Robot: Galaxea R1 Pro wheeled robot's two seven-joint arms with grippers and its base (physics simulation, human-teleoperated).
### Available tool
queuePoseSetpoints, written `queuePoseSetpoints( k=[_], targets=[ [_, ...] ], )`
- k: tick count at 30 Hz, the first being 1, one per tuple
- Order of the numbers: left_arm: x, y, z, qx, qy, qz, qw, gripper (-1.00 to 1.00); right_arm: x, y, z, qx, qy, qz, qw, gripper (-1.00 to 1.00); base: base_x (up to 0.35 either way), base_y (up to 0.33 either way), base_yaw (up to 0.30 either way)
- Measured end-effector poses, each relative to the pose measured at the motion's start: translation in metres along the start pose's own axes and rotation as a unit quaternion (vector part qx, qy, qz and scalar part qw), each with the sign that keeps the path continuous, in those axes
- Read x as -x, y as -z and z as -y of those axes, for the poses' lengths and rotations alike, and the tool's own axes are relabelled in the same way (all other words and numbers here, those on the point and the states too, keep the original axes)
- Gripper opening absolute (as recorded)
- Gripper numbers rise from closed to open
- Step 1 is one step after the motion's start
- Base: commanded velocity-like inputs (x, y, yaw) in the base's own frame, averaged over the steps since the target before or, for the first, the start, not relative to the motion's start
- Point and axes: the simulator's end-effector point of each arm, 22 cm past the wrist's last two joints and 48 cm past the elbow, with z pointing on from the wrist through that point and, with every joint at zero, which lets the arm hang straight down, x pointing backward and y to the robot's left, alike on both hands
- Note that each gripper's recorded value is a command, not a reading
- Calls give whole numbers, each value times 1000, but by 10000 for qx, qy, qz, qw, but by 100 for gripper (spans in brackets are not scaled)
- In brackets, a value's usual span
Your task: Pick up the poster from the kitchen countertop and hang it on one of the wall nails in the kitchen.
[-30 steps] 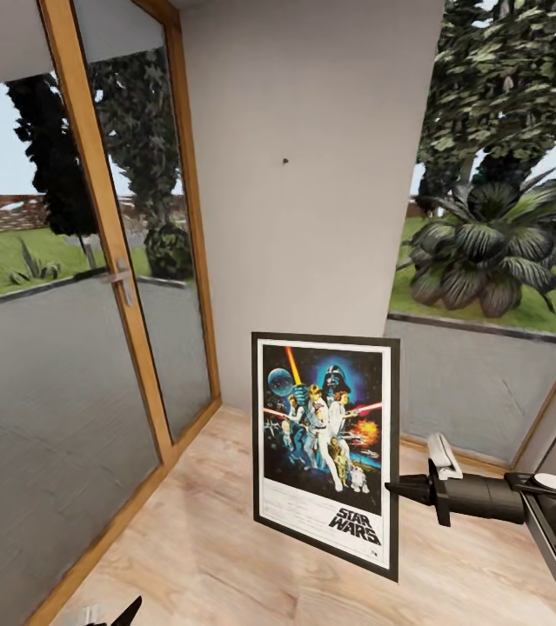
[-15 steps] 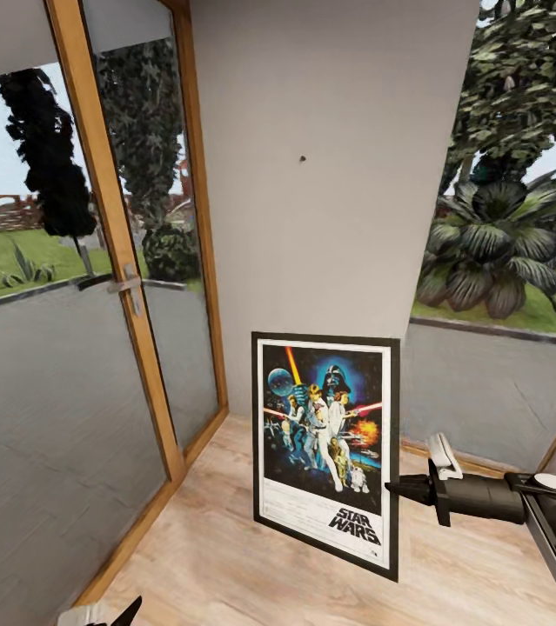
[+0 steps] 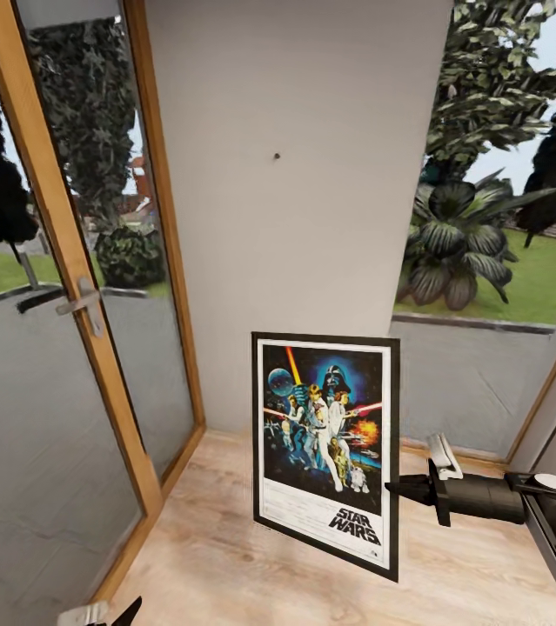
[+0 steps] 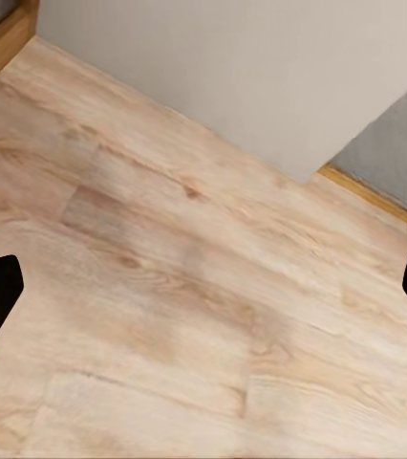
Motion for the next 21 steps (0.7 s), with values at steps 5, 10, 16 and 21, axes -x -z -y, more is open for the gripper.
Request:
queuePoseSetpoints(
  k=[5,10,16,21],
  targets=[
    [1,0,0,3,4,11,10000,100,0,0,0,0,7,1,10000,-100,323,83,-300],
    [1,0,0,8,5,22,10000,100,1,0,-1,-2,16,6,10000,-100,210,15,-300],
    [2,0,0,12,7,28,10000,100,2,0,-1,-2,24,7,10000,-100,36,2,-297],
    [2,1,0,12,7,32,10000,100,2,1,-1,-2,31,11,10000,-100,197,0,-104]
  ],
)
